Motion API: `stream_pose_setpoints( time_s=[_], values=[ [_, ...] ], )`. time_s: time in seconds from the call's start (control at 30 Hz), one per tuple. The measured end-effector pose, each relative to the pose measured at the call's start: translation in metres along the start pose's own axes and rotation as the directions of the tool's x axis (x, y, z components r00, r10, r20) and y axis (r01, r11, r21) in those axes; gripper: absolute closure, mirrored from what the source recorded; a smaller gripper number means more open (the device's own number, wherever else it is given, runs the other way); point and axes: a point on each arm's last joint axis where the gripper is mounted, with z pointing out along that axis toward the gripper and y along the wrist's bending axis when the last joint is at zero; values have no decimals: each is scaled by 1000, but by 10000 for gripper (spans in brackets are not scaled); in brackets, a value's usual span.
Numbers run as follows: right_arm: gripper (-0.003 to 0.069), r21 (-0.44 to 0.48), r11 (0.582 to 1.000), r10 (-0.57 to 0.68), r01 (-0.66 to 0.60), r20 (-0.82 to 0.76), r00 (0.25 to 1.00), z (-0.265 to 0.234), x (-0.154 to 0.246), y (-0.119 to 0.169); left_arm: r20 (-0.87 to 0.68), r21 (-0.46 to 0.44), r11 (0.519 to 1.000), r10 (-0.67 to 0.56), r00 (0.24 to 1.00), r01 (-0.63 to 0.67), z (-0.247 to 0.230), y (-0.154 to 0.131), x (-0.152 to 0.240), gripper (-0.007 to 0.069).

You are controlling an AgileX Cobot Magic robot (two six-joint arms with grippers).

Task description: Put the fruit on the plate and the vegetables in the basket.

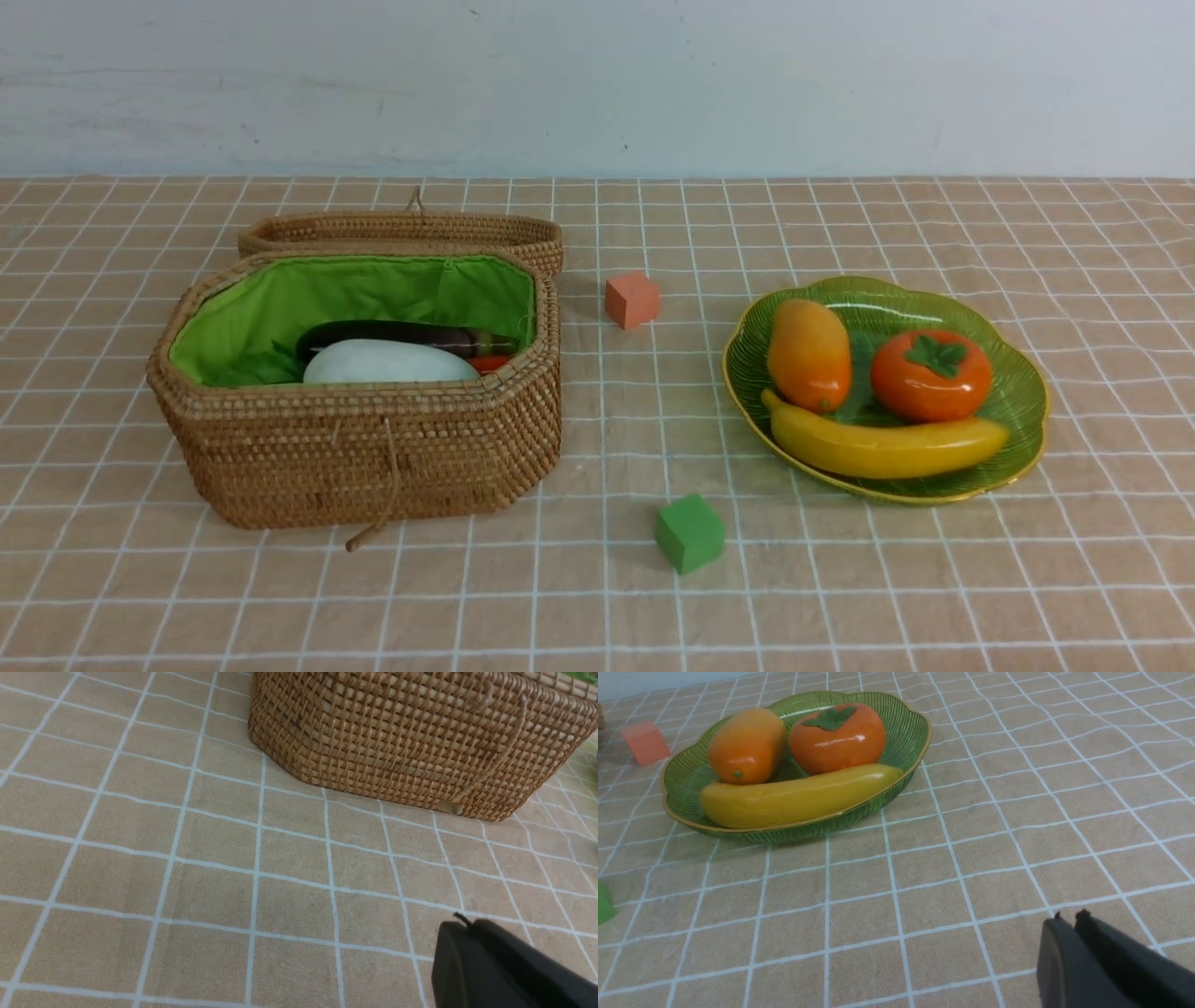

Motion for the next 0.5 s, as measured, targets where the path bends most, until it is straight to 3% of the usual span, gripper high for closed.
stream_pose_setpoints(
  time_s=[0.5],
  values=[
    [598, 0, 1000, 1, -1, -1, 1000, 0, 0, 0, 0, 0, 1000, 0, 1000, 0, 0, 0, 0, 638]
  ],
)
